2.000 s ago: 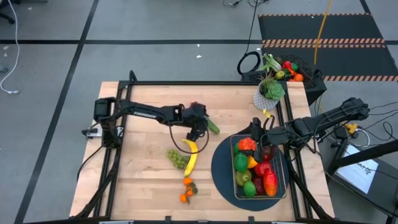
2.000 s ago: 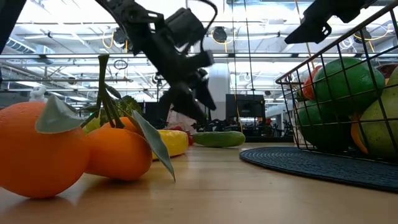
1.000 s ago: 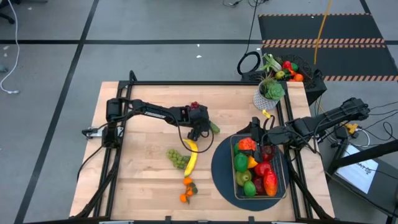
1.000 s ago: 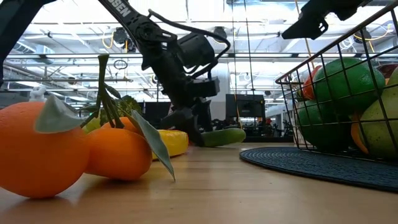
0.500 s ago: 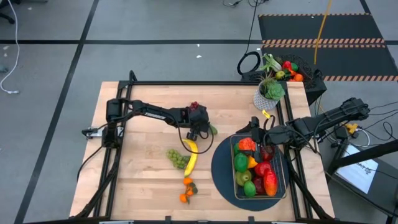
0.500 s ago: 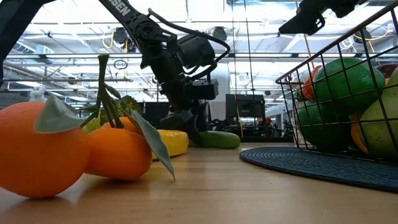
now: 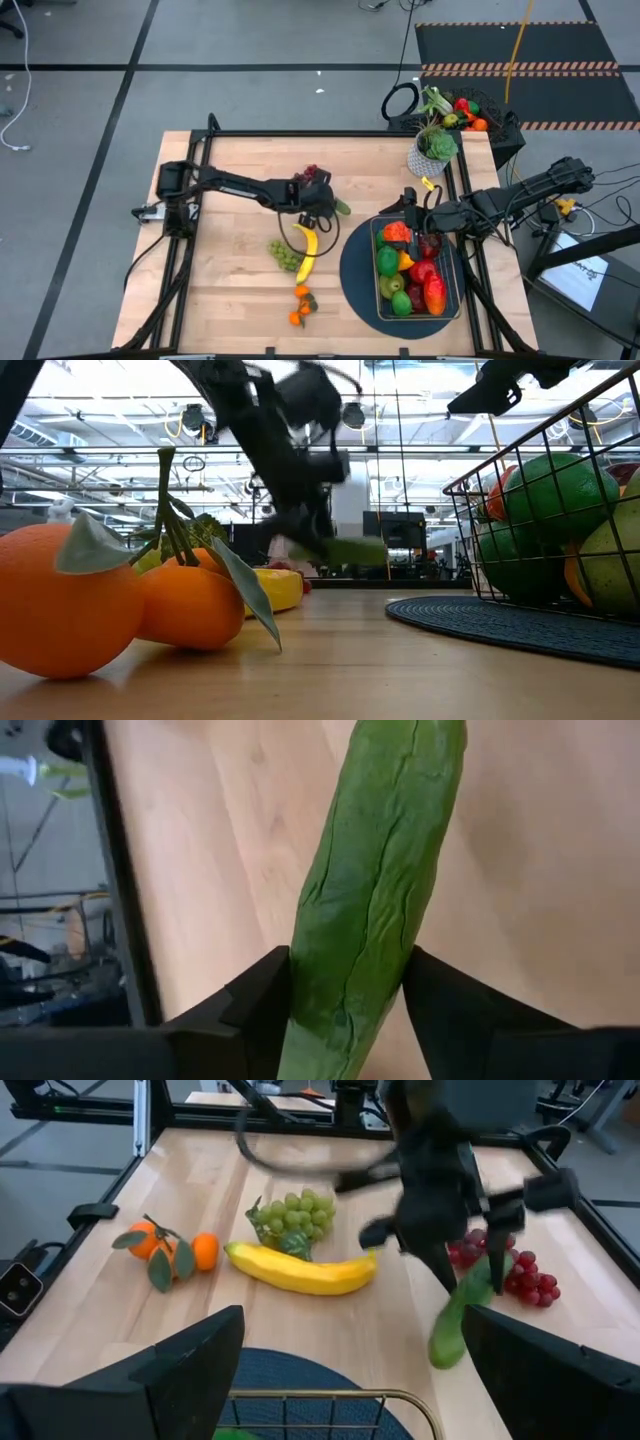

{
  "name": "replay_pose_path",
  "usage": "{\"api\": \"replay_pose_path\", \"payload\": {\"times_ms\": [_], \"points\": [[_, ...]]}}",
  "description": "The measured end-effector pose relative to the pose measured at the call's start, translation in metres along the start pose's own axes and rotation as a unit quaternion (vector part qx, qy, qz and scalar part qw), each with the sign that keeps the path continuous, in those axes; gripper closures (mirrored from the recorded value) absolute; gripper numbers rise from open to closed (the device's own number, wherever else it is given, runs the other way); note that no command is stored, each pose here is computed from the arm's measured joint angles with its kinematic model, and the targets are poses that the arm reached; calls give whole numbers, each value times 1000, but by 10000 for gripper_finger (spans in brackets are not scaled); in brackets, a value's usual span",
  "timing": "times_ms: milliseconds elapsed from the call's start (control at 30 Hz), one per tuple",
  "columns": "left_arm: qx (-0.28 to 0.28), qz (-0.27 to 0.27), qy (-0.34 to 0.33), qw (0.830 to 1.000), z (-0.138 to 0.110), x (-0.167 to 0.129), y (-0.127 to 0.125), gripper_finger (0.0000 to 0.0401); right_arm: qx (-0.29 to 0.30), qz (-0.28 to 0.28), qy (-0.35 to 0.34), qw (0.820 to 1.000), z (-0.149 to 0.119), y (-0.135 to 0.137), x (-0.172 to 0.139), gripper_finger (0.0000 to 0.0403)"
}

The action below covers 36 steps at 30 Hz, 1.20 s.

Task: Build produce basket
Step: Put the cucumber into the wire basket

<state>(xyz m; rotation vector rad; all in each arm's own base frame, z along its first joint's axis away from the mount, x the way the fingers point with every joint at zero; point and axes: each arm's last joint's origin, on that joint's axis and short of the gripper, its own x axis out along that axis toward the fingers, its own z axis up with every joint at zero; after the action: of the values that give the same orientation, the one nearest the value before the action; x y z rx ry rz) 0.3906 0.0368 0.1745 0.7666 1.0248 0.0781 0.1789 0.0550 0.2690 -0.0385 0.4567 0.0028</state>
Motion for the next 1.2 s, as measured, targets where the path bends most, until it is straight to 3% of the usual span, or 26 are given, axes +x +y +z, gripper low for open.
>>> {"api": "replay_pose_path", "payload": {"times_ms": [167,400,667,900,1033,1200], "points": [[-23,28,-48,998,14,-43,9,224,-5,-13,-5,1000,1,-1,0,35],[-118,74,-130,982,19,-112,31,216,-5,-25,-7,1000,1,-1,0,35],[-294,84,-219,927,9,-174,54,215,-5,-22,-40,999,8,-1,0,35],[-434,51,-262,861,6,-194,58,215,-13,-22,-54,998,10,0,0,35],[-450,35,-271,850,8,-197,55,215,-14,-22,-55,998,11,0,0,35],[-448,25,-271,852,11,-198,50,215,-18,-23,-55,998,11,-1,0,35]]}}
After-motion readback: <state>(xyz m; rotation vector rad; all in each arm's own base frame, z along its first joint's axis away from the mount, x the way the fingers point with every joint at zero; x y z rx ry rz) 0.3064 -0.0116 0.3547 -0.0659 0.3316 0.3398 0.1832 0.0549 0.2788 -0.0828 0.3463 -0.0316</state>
